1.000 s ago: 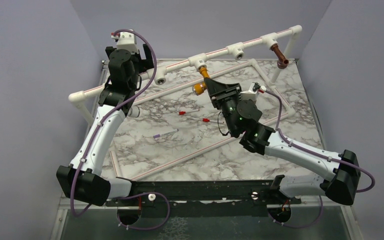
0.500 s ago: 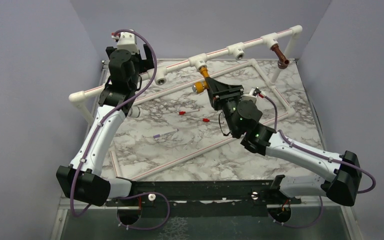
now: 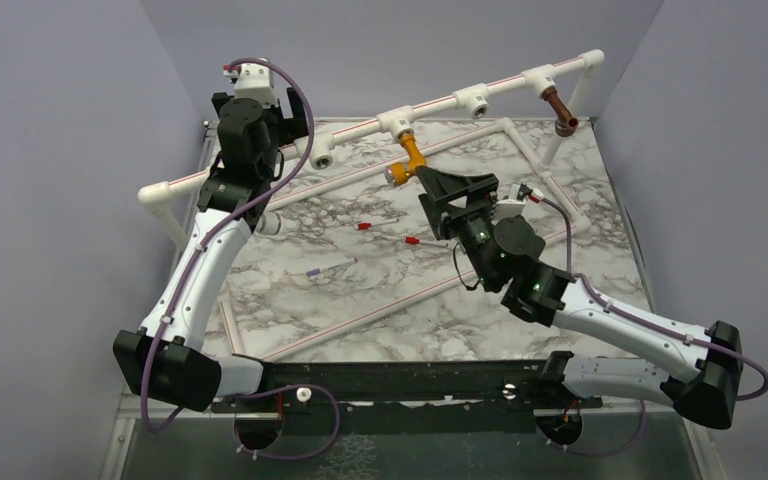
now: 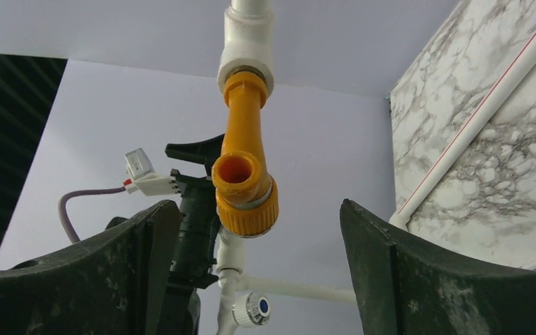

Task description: Install the water faucets

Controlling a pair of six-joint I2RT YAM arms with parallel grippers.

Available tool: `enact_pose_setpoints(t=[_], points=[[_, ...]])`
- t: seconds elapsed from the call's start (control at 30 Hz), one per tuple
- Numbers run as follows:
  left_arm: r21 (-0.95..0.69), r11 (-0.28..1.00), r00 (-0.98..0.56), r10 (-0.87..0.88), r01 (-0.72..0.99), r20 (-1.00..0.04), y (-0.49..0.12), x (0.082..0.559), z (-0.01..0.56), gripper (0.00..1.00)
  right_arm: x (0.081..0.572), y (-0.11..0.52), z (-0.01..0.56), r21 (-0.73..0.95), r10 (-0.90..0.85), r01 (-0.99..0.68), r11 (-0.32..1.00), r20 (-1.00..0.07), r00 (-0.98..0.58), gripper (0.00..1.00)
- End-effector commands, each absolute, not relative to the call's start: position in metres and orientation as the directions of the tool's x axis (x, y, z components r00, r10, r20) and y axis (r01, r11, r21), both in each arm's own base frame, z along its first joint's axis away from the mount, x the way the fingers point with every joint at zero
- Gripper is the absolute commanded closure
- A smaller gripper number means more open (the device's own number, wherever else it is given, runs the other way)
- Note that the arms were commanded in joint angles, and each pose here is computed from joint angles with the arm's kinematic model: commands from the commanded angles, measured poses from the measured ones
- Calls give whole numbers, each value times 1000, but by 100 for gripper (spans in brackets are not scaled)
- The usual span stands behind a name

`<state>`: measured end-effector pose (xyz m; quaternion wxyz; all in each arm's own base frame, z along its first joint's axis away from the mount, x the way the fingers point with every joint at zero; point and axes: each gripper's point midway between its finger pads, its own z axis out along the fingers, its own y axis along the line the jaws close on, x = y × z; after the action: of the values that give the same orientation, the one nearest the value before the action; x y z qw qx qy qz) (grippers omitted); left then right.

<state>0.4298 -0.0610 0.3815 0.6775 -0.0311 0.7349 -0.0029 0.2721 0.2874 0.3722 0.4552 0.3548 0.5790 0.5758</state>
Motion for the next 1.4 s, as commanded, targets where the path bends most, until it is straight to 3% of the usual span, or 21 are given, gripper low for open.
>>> enact_pose_setpoints(t=[0.0,0.33,0.5,0.63,0.77,0.97,1.2,1.37], points=[[-3,1000,-327,-9,-19,-945,-65,429,298,3,261,271,380,958,915,-202,205,-261,-307,12],[-3,1000,-327,-10,-20,-945,-65,429,298,3,248,239,390,678,686,-386,625,-714,-142,12],[-4,1000,-329,-10,-20,-944,-65,429,297,3,246,227,396,363,411,-452,815,-912,9,12],[-2,1000,-328,-9,-21,-945,-64,429,297,3,239,222,410,-1,124,-510,860,-970,210,13],[0,1000,-328,-7,-23,-945,-64,429,297,3,233,220,421,-331,-138,-493,804,-912,387,12],[0,1000,-328,-7,-21,-945,-64,429,297,3,232,228,421,-730,-457,-369,575,-661,595,12],[-5,1000,-331,-10,-18,-944,-65,430,296,3,249,238,402,-938,-679,-223,267,-347,647,11],[-5,1000,-332,-10,-16,-943,-66,430,296,3,263,247,407,-984,-735,-92,155,-177,655,11]])
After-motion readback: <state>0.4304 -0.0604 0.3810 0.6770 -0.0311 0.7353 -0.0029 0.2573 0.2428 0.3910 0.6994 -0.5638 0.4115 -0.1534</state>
